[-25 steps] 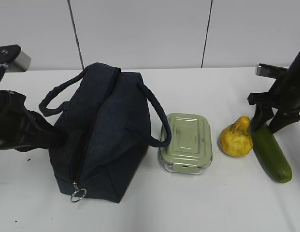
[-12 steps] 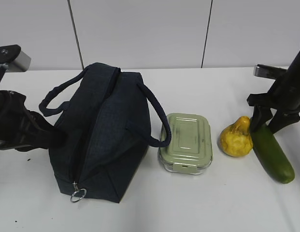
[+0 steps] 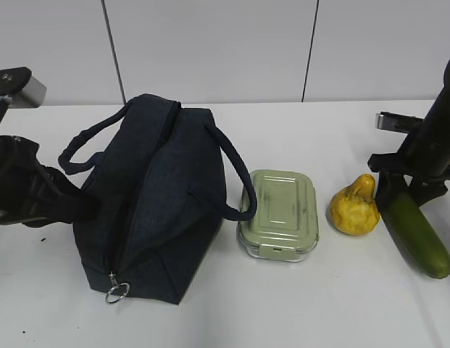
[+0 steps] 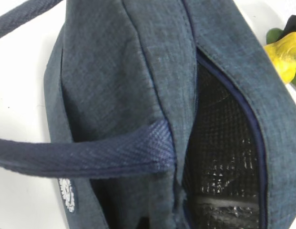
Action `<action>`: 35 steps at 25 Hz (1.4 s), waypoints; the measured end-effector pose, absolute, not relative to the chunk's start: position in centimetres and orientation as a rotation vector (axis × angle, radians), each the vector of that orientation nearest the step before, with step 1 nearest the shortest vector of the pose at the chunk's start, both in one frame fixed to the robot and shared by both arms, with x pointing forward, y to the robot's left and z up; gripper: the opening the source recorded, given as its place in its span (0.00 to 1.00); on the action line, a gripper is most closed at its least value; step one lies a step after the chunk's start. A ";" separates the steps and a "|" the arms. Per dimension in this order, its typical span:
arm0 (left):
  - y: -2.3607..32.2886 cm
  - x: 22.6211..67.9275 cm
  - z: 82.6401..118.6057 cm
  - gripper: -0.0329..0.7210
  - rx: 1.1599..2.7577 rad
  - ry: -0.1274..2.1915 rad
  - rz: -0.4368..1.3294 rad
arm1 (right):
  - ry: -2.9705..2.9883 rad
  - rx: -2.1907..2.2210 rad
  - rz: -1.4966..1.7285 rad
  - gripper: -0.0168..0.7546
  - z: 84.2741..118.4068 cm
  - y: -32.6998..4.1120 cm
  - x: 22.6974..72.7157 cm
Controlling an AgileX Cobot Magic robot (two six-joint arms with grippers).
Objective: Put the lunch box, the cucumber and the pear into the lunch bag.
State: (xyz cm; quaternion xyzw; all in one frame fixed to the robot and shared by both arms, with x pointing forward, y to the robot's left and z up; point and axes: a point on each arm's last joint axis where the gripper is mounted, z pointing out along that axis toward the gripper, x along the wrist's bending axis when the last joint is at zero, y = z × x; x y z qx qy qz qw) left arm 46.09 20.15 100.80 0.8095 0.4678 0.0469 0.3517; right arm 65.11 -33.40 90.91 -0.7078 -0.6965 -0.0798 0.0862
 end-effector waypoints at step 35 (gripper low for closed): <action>19.9 46.5 100.9 0.02 2.010 1.263 0.113 | -2.171 -1.209 -1.587 0.49 104.5 -2.0 61.4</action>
